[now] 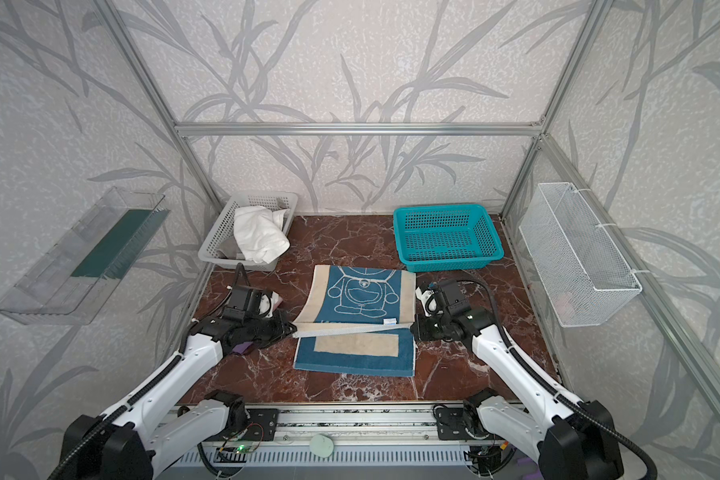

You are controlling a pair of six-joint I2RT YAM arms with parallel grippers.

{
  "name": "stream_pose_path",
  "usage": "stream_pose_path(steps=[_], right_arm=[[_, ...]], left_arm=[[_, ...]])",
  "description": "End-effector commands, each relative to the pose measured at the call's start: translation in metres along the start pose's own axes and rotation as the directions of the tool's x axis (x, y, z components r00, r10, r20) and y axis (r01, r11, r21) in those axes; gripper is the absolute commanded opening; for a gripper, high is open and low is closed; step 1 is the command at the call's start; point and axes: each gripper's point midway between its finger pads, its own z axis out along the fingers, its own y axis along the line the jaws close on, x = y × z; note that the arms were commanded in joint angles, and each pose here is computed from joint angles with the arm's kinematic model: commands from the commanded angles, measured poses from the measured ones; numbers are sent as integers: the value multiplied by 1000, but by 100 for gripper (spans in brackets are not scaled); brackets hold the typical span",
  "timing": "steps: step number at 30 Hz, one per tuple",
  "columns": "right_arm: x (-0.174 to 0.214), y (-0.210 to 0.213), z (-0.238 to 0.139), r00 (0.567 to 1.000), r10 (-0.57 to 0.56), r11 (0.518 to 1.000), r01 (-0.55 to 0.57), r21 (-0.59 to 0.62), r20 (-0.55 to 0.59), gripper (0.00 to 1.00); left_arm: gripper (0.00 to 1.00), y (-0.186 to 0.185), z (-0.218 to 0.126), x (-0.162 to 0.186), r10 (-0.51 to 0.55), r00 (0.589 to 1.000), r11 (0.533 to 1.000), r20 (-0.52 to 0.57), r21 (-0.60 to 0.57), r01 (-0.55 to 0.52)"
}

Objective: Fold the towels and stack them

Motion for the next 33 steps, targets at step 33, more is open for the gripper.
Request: stream_pose_path(steps=[33], right_arm=[[-21,-32,105,978,18,989,14,149,-208,0]], left_arm=[[0,69,15,-18,-123,990,960,64,-246,135]])
